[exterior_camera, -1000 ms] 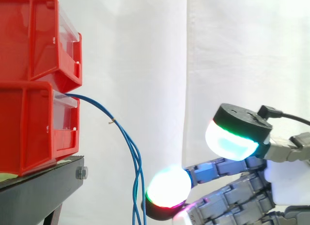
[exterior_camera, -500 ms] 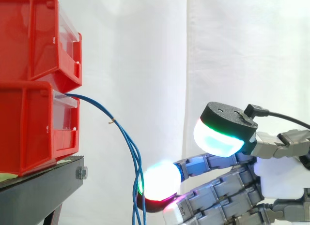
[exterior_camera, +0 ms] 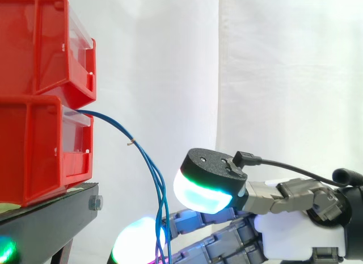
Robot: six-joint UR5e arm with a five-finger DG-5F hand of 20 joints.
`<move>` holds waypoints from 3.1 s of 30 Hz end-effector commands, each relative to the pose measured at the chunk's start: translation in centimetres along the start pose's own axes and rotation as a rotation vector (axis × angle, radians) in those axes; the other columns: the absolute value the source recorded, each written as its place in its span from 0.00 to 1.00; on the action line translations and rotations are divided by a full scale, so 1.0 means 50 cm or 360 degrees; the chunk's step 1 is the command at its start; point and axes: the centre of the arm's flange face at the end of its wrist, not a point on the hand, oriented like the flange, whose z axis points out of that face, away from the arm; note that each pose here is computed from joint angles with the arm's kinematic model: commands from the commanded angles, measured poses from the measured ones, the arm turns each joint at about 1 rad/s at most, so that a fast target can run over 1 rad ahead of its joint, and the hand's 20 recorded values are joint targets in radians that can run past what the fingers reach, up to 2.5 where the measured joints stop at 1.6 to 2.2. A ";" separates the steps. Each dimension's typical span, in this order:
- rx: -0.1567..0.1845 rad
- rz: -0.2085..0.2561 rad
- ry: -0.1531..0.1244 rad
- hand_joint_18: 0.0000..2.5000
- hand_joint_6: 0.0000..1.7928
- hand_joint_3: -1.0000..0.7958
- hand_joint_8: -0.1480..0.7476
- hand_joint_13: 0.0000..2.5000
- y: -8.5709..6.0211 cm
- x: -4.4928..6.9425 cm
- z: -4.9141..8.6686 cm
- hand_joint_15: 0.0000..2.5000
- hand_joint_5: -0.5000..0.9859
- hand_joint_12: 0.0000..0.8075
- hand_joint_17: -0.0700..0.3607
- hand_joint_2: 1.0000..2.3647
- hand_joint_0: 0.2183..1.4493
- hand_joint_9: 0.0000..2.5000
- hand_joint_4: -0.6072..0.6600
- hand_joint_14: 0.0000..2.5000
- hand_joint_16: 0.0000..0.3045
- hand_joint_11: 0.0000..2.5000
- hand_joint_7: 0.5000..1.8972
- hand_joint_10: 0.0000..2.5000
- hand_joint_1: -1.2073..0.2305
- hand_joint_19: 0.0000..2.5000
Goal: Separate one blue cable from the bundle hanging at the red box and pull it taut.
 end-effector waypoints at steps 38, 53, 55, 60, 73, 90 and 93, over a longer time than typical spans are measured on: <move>-0.0183 0.0271 0.0173 0.25 0.28 0.37 0.49 0.34 0.061 -0.018 0.047 0.19 0.24 0.38 0.30 0.01 0.35 0.33 0.67 0.01 0.09 0.20 0.37 0.01 0.41 0.16; -0.0164 0.0230 0.0202 0.27 0.28 0.40 0.49 0.35 0.085 -0.022 0.052 0.20 0.24 0.38 0.30 0.01 0.37 0.34 0.63 0.01 0.08 0.21 0.48 0.01 0.38 0.16; -0.0152 0.0227 0.0202 0.27 0.28 0.40 0.49 0.35 0.083 -0.022 0.051 0.20 0.24 0.38 0.30 0.01 0.37 0.34 0.63 0.01 0.09 0.21 0.48 0.01 0.38 0.16; -0.0138 0.0222 0.0202 0.27 0.28 0.42 0.49 0.36 0.081 -0.023 0.049 0.20 0.25 0.38 0.30 0.01 0.39 0.34 0.61 0.01 0.08 0.21 0.53 0.01 0.38 0.16; -0.0117 0.0211 0.0221 0.29 0.33 0.35 0.49 0.38 0.091 -0.012 0.042 0.22 0.23 0.39 0.30 0.01 0.38 0.36 0.60 0.01 0.08 0.24 0.45 0.01 0.33 0.17; -0.0032 0.0134 0.0237 0.30 0.42 0.34 0.51 0.40 0.133 -0.024 0.017 0.24 0.22 0.41 0.31 0.01 0.33 0.38 0.60 0.01 0.09 0.26 0.36 0.01 0.46 0.19; -0.0021 0.0130 0.0230 0.30 0.42 0.35 0.51 0.40 0.136 -0.028 0.014 0.24 0.22 0.42 0.31 0.01 0.34 0.38 0.59 0.01 0.09 0.27 0.37 0.01 0.47 0.19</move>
